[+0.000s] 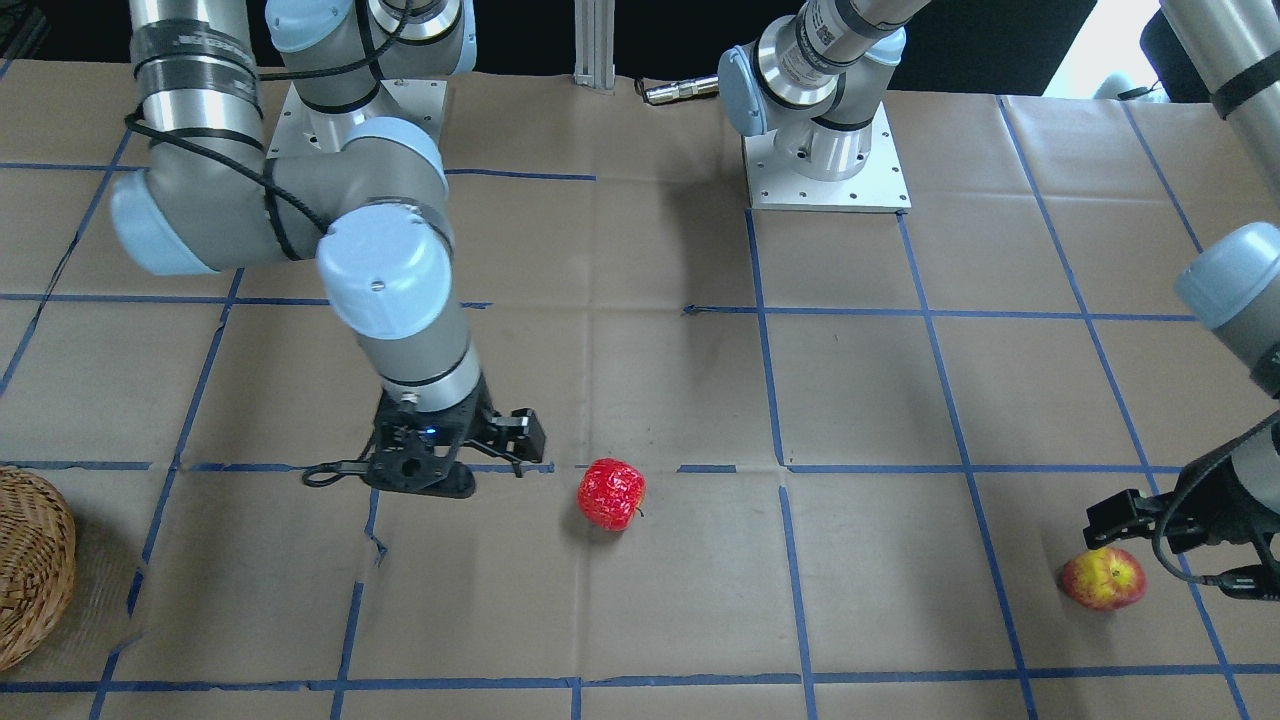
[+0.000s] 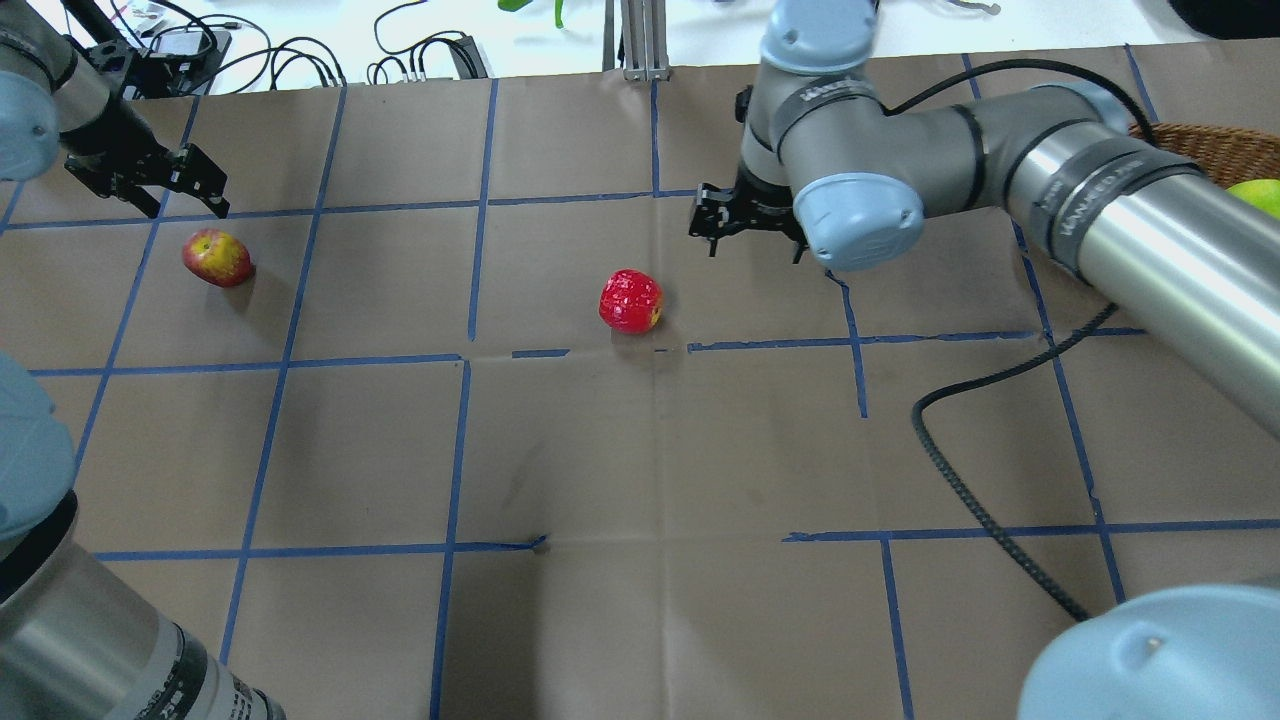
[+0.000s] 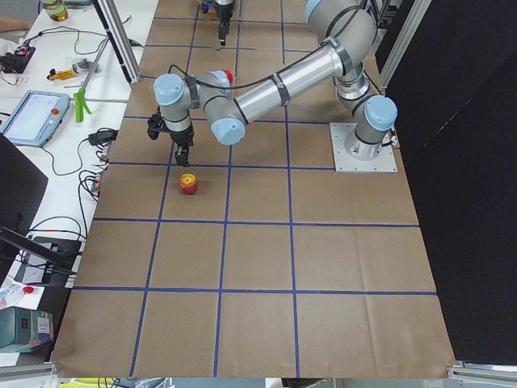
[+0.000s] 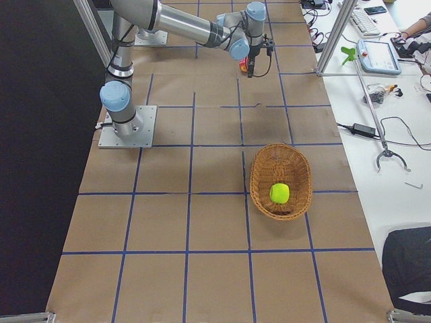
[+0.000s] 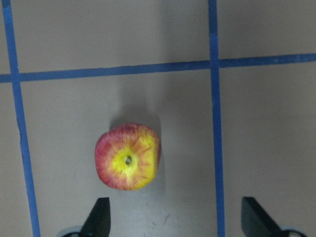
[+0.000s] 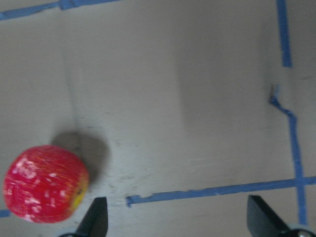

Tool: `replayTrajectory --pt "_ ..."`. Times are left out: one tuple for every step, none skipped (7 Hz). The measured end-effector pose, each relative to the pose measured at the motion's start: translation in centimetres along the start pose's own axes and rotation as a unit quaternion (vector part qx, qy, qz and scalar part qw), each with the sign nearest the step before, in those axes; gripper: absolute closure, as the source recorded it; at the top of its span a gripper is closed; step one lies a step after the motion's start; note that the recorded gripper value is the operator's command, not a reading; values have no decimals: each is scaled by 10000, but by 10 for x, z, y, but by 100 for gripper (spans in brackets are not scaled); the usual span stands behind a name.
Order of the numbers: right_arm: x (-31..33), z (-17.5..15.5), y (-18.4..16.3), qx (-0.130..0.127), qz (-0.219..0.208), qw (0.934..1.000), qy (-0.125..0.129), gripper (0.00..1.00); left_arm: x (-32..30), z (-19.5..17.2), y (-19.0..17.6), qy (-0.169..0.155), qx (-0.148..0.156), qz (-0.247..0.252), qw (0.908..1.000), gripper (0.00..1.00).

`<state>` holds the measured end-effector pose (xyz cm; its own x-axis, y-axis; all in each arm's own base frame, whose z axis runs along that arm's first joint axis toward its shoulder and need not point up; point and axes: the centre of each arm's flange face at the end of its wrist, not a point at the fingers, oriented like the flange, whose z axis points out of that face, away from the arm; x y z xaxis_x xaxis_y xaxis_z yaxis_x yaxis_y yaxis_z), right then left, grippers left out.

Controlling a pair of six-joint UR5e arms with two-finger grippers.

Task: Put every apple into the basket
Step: 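Reach the right gripper to the red apple while the left reaches the red-yellow apple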

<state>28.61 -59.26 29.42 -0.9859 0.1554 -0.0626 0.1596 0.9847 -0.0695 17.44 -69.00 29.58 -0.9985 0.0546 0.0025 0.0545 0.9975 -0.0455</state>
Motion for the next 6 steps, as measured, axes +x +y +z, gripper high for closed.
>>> replayTrajectory --pt "-46 7 6 50 400 9992 -66 0 -11 19 -6 -4 99 -48 9999 6" --pt "-80 15 10 72 729 9972 -114 0 -24 35 -10 -27 189 -112 9998 2" --pt "-98 25 13 41 928 9956 -100 0 -32 46 -13 -51 258 -145 9995 2" --pt "-105 38 16 -30 1040 9946 -29 0 -39 53 -17 -70 300 -176 9994 2" --pt "-106 50 18 -81 1069 9942 63 0 -44 58 -19 -74 308 -209 9993 2" --pt "-105 59 18 -101 1064 9941 162 0 -47 62 -19 -65 291 -230 9993 2"
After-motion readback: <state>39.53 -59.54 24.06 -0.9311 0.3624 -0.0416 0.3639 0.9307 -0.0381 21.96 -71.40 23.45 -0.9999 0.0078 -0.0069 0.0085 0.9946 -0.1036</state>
